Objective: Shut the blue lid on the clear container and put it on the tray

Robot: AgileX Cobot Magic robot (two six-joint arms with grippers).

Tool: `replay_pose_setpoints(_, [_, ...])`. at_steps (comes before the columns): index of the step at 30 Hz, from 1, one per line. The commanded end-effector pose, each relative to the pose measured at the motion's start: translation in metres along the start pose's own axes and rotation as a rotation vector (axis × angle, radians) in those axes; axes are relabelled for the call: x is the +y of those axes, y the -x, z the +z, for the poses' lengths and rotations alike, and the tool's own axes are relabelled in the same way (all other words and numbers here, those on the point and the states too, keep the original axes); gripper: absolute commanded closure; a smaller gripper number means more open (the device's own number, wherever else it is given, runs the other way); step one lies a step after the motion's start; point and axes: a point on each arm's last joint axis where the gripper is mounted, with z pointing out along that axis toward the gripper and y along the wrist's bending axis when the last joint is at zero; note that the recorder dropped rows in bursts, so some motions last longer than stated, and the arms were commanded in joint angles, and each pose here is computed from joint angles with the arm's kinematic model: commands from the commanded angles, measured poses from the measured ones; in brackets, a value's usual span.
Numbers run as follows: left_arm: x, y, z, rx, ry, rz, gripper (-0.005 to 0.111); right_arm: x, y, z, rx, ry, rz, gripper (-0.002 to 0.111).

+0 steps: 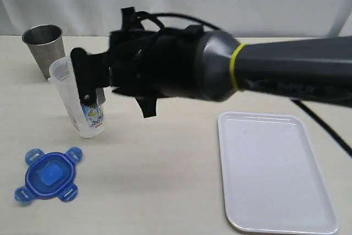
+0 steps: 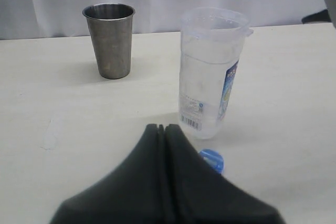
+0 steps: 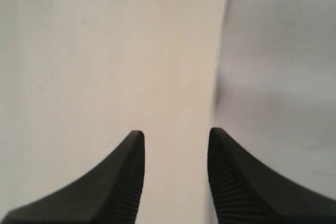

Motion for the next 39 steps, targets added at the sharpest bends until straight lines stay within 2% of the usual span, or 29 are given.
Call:
replay_pose_setpoints(1, [0.000,0.001,0.000,-0.012,0.003,-0.004,0.107,-0.010,-0.026,-0.011,-0.105,0.318,0.415,0.070])
replay_pose_setpoints(2, [0.000,0.001,0.000,-0.012,0.003,-0.004,0.107,-0.006,-0.028,-0.017,-0.128,0.436,0.475,0.070])
replay_pose_setpoints(4, [0.000,0.001,0.000,-0.012,0.003,-0.004,0.107,0.003,-0.029,-0.036,-0.192,0.703,0.475,0.070])
replay_pose_setpoints(6, [0.000,0.001,0.000,-0.012,0.003,-0.004,0.107,0.012,-0.024,-0.053,-0.269,0.913,0.482,0.070])
replay_pose_setpoints(9, [0.000,0.001,0.000,-0.012,0.003,-0.004,0.107,0.025,-0.004,-0.065,-0.347,1.085,0.567,0.070])
replay_pose_setpoints(14, [0.000,0.001,0.000,-0.012,0.003,-0.004,0.107,0.070,0.034,-0.048,-0.160,1.063,0.602,0.070])
replay_pose_setpoints(18, [0.000,0.001,0.000,-0.012,0.003,-0.004,0.107,0.092,0.060,-0.027,-0.165,0.933,0.631,0.069])
replay_pose_setpoints(23, [0.000,0.001,0.000,-0.012,0.003,-0.004,0.107,0.093,0.064,-0.013,-0.197,0.859,0.666,0.064])
replay_pose_setpoints(34, [0.000,0.001,0.000,-0.012,0.003,-0.004,0.107,0.110,0.084,0.012,-0.212,0.856,0.436,0.064])
replay_pose_setpoints(39, [0.000,0.001,0.000,-0.012,0.003,-0.004,0.107,0.121,0.089,0.016,-0.206,0.841,0.397,0.051])
